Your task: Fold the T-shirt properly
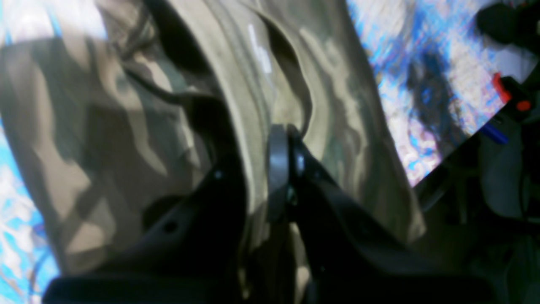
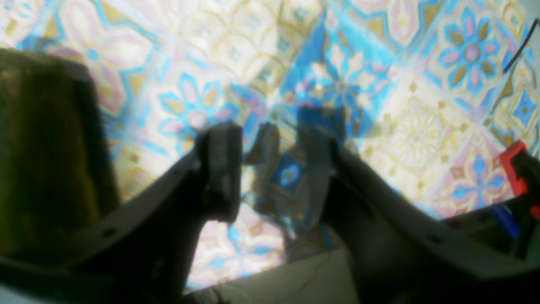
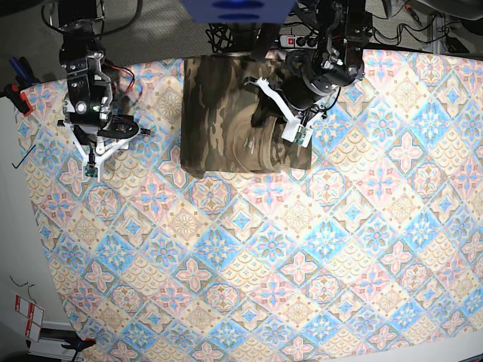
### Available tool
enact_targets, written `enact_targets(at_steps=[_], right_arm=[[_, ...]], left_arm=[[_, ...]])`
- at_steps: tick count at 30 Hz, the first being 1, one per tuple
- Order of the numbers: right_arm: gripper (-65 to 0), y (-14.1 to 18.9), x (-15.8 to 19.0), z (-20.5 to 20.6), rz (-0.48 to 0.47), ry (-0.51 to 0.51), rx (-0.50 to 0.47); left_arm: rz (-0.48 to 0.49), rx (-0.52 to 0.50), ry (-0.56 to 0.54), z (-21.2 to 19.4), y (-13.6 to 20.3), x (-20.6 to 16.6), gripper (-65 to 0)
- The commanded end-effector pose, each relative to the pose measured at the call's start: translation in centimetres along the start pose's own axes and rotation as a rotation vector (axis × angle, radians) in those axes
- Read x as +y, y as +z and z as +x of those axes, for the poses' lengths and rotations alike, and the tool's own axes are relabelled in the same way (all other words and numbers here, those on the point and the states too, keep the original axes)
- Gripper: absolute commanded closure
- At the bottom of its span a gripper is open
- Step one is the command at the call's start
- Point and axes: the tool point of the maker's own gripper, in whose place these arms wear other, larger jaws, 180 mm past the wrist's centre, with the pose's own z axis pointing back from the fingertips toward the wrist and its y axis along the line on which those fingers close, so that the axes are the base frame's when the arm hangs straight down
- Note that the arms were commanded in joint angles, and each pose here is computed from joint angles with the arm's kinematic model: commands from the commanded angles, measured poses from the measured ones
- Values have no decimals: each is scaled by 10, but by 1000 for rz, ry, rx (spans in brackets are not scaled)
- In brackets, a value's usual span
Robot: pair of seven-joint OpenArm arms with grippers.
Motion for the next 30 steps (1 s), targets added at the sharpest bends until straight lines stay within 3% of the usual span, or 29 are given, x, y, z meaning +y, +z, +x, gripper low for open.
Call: enact_targets(at_steps=[1,10,17,23,30], right_arm=[[-246,1,-5,13,-13,6,-53],[-246,-8,-9,9,-28,3,-48],[-246,-8,-8,10,-26,1,-47],[-246,-8,-6,9,-22,3,-46],[-246,-10,40,-13,73,116,4]], left_arm=[[15,-30,-4,10,6,4,0],[86,37,-16,-7,25,32,0],[156,-24,-67,15,56,41,0],[180,16,-62,7,62,46,0],[235,27,-76,6,75,67,0]])
